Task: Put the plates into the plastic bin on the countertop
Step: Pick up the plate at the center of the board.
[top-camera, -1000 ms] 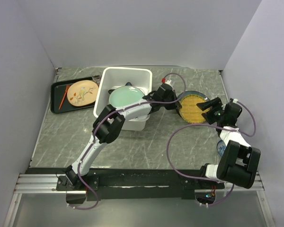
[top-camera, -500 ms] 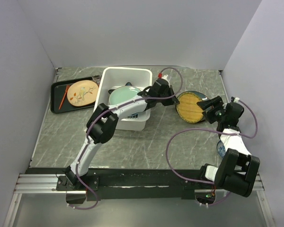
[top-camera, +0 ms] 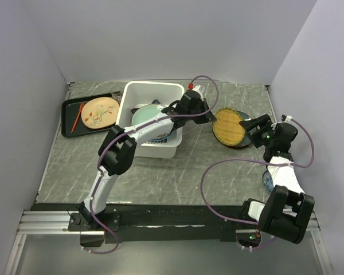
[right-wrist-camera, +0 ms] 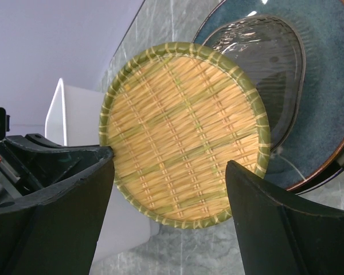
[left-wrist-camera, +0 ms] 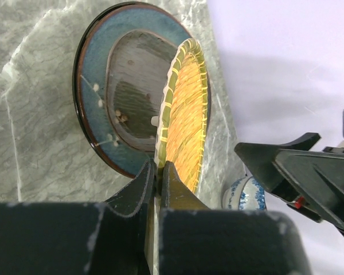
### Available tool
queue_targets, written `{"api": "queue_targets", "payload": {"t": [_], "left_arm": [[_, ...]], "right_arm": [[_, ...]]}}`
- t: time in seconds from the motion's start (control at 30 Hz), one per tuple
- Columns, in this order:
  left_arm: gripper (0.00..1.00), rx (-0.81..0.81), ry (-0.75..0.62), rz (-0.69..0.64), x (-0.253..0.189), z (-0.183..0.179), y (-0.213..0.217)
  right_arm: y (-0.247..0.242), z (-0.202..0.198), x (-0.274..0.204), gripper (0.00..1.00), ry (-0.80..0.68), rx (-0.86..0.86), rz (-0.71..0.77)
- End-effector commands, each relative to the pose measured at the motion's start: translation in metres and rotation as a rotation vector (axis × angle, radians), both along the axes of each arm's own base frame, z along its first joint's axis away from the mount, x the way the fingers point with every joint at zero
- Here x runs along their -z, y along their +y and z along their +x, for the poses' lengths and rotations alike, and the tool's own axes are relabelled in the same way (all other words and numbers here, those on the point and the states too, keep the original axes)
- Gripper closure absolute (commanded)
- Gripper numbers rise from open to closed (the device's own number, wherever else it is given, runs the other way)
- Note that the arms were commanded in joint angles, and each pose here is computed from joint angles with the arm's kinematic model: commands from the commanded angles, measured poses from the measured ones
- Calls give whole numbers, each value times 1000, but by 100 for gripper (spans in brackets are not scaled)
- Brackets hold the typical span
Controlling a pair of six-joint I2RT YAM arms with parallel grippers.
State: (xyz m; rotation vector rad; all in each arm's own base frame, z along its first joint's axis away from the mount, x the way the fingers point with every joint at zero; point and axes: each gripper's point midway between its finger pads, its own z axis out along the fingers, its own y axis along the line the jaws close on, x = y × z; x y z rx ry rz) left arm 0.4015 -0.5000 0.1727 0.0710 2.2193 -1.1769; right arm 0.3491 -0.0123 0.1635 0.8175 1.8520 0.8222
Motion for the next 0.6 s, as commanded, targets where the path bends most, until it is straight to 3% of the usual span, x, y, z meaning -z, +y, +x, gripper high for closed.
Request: {"api": "queue_targets", "payload": {"t": [0.0, 0.57], "left_arm": [[99, 26, -135, -123, -89, -3, 6], [99, -15, -189, -132, -126, -3, 35]], "right_arm": [[3, 5, -34, 15, -88, -31, -41], [6, -1, -54, 14, -132, -37, -59]]}}
